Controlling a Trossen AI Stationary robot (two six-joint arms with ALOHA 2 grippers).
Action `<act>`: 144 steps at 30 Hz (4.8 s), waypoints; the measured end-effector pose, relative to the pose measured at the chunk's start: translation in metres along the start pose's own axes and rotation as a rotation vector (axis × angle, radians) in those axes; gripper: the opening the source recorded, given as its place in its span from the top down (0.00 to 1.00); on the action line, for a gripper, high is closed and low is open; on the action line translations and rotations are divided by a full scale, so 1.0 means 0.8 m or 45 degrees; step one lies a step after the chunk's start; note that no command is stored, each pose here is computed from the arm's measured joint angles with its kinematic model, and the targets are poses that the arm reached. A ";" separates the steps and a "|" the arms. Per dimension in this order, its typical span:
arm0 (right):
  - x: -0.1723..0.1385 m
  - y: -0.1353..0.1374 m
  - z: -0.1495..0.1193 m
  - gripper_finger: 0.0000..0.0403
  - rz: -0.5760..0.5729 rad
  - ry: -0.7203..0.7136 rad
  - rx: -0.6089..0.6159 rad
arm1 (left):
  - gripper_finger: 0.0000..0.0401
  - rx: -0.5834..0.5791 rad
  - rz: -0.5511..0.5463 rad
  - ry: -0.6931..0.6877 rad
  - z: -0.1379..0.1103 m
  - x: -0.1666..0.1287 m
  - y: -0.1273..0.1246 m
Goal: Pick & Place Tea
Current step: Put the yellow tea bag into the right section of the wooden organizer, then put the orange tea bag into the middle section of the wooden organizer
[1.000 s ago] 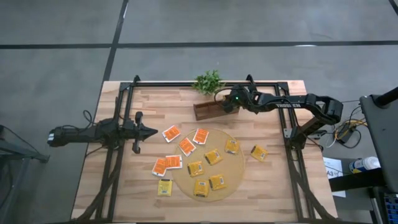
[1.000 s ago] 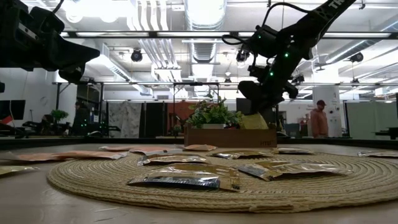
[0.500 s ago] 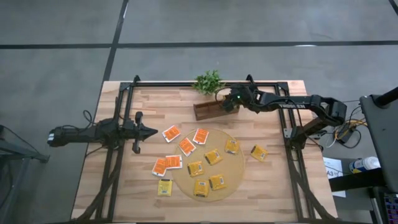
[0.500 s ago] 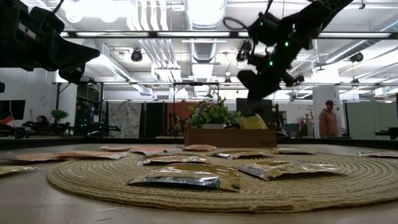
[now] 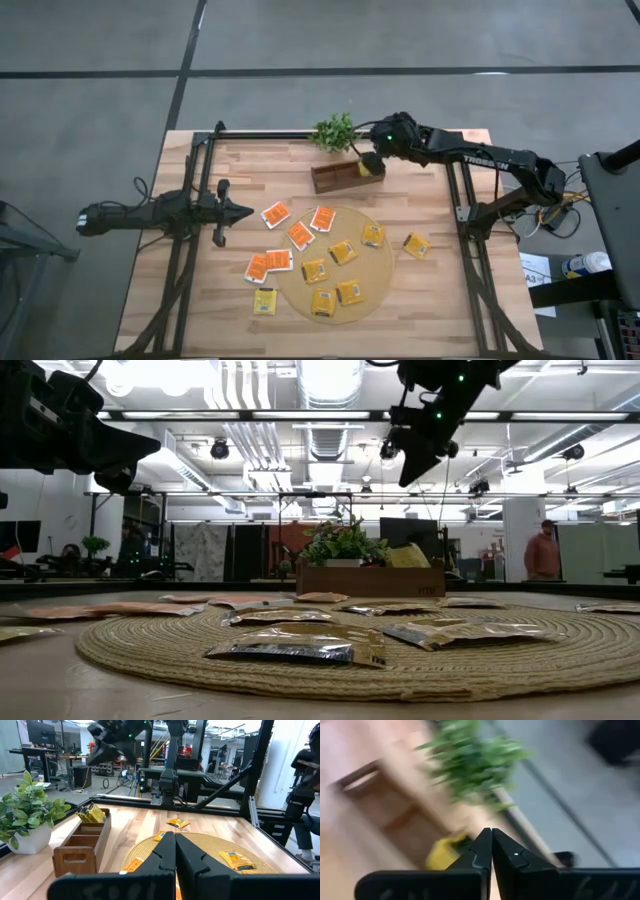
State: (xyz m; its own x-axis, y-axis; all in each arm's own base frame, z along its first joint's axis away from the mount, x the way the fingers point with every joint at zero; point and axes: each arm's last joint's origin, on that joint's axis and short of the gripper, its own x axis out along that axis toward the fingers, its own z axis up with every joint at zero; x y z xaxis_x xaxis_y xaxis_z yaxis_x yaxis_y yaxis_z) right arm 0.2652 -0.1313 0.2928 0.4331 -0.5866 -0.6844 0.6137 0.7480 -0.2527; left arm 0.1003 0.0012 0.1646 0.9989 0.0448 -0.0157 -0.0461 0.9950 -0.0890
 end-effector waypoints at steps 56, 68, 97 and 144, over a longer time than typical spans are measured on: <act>0.136 0.024 -0.058 0.98 0.249 0.530 -0.441 | 1.00 0.000 0.000 -0.002 0.000 0.000 0.000; 0.134 0.027 -0.060 0.98 0.344 0.544 -0.397 | 1.00 0.000 0.000 -0.002 0.000 0.000 0.000; 0.101 0.020 -0.028 0.98 0.366 0.412 -0.350 | 1.00 0.000 0.000 -0.002 0.000 0.000 0.000; -0.086 0.215 0.050 0.98 1.000 -0.278 -0.337 | 1.00 0.000 0.000 -0.001 0.000 0.000 0.000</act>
State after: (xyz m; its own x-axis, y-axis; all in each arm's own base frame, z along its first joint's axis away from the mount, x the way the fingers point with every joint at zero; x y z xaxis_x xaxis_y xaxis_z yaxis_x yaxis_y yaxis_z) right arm 0.3668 0.0253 0.3240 0.8021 0.1055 -0.5878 -0.0799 0.9944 0.0694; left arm 0.1003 0.0012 0.1648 0.9989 0.0447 -0.0147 -0.0458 0.9950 -0.0887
